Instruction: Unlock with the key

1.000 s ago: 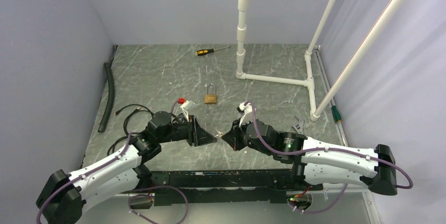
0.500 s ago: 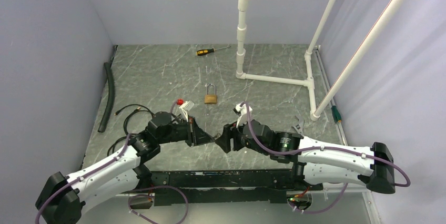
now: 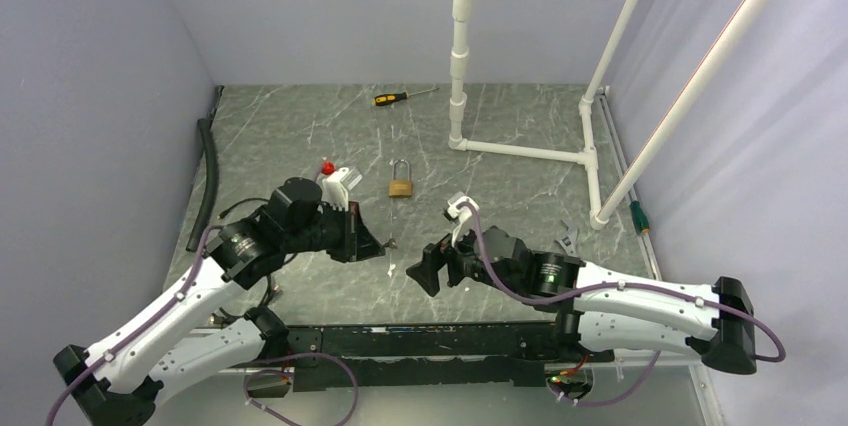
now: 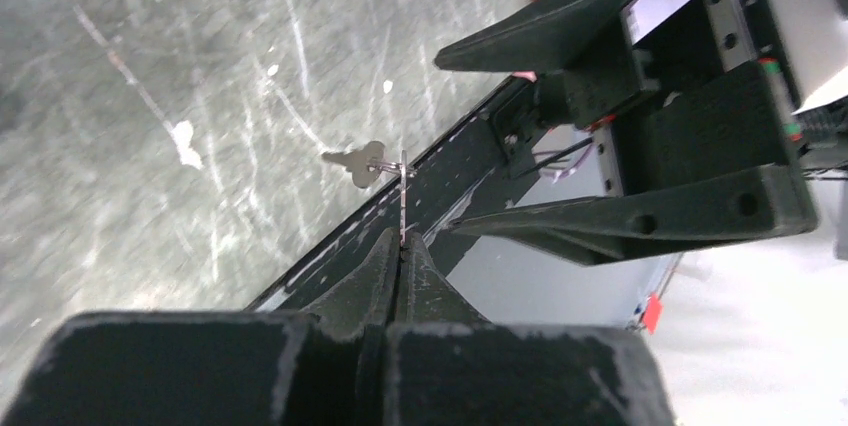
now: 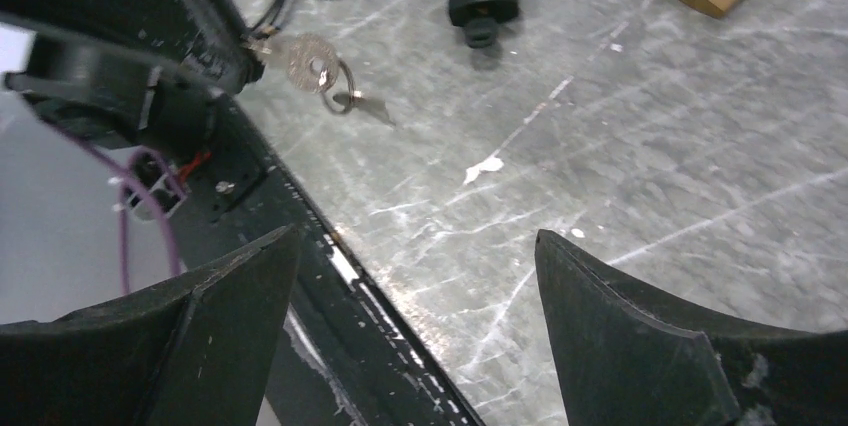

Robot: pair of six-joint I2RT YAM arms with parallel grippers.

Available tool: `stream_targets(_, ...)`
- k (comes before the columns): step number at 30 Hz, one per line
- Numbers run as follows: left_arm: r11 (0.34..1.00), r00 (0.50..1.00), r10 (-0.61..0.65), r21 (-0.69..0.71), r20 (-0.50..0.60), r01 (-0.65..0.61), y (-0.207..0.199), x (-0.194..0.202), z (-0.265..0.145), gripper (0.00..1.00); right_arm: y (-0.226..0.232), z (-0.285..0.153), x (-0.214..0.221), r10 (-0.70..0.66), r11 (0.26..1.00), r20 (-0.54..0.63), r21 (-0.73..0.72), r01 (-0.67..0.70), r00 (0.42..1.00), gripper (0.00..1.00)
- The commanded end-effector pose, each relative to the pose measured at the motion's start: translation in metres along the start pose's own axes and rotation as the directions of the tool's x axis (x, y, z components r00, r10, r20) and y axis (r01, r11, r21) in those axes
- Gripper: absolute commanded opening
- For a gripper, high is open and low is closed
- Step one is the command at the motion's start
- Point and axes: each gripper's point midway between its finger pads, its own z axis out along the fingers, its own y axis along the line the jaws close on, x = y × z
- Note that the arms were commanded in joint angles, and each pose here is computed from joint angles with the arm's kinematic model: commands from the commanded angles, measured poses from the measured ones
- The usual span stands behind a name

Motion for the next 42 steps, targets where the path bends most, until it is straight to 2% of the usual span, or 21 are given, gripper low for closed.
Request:
stream_targets(1, 0.991, 0.993, 0.070, -0.105, -0.099, -0.080, 0.010, 0.013, -0.027, 0.00, 0.024, -0.013, -0.027, -0.027, 0.988, 0.129, -0.146, 0.046, 0.991, 0.88)
stream_targets(6, 0.973, 0.975, 0.159, -0.142, -0.158, -0.182, 0.007, 0.006, -0.045, 0.00, 0.025, -0.015, -0.027, -0.046, 0.984, 0.145, -0.164, 0.070, 0.988, 0.85)
stream_targets(9, 0.970, 0.953, 0.202, -0.091, -0.225, -0.227, 0.000, 0.009, -0.043, 0.00, 0.013, -0.007, -0.030, -0.029, 0.995, 0.149, -0.094, 0.044, 0.988, 0.84)
stream_targets(11, 0.961, 0.941, 0.211, -0.120, -0.263, -0.249, 0.006, 0.008, -0.041, 0.00, 0.006, -0.002, -0.030, -0.017, 0.996, 0.134, -0.084, 0.028, 0.991, 0.84)
stream_targets(14, 0.938, 0.922, 0.229, -0.181, -0.313, -0.294, 0.018, 0.005, -0.041, 0.00, 0.007, -0.002, -0.035, 0.035, 0.979, 0.146, -0.203, -0.005, 0.989, 0.84)
stream_targets(18, 0.945, 0.897, 0.278, -0.072, -0.343, -0.320, 0.008, 0.008, -0.028, 0.00, 0.004, -0.008, -0.042, 0.055, 0.937, 0.171, -0.348, 0.008, 0.984, 0.80)
stream_targets(22, 0.940, 0.869, 0.341, 0.131, -0.359, -0.315, -0.016, 0.017, -0.017, 0.00, 0.035, -0.024, -0.039, 0.016, 0.838, 0.196, -0.537, 0.094, 0.981, 0.76)
stream_targets(25, 0.926, 0.865, 0.373, 0.191, -0.336, -0.325, -0.025, 0.016, -0.014, 0.00, 0.049, -0.035, -0.042, 0.010, 0.778, 0.224, -0.614, 0.133, 0.975, 0.74)
stream_targets(31, 0.878, 0.857, 0.435, 0.344, -0.278, -0.335, -0.047, 0.018, -0.015, 0.00, 0.062, -0.043, -0.038, -0.004, 0.714, 0.211, -0.684, 0.151, 0.977, 0.71)
stream_targets(36, 0.856, 0.852, 0.457, 0.388, -0.257, -0.342, -0.053, 0.019, -0.016, 0.00, 0.062, -0.043, -0.040, -0.002, 0.715, 0.215, -0.682, 0.152, 0.977, 0.69)
stream_targets(42, 0.846, 0.851, 0.460, 0.417, -0.253, -0.333, -0.056, 0.021, -0.016, 0.00, 0.066, -0.041, -0.040, -0.010, 0.697, 0.202, -0.701, 0.151, 0.979, 0.60)
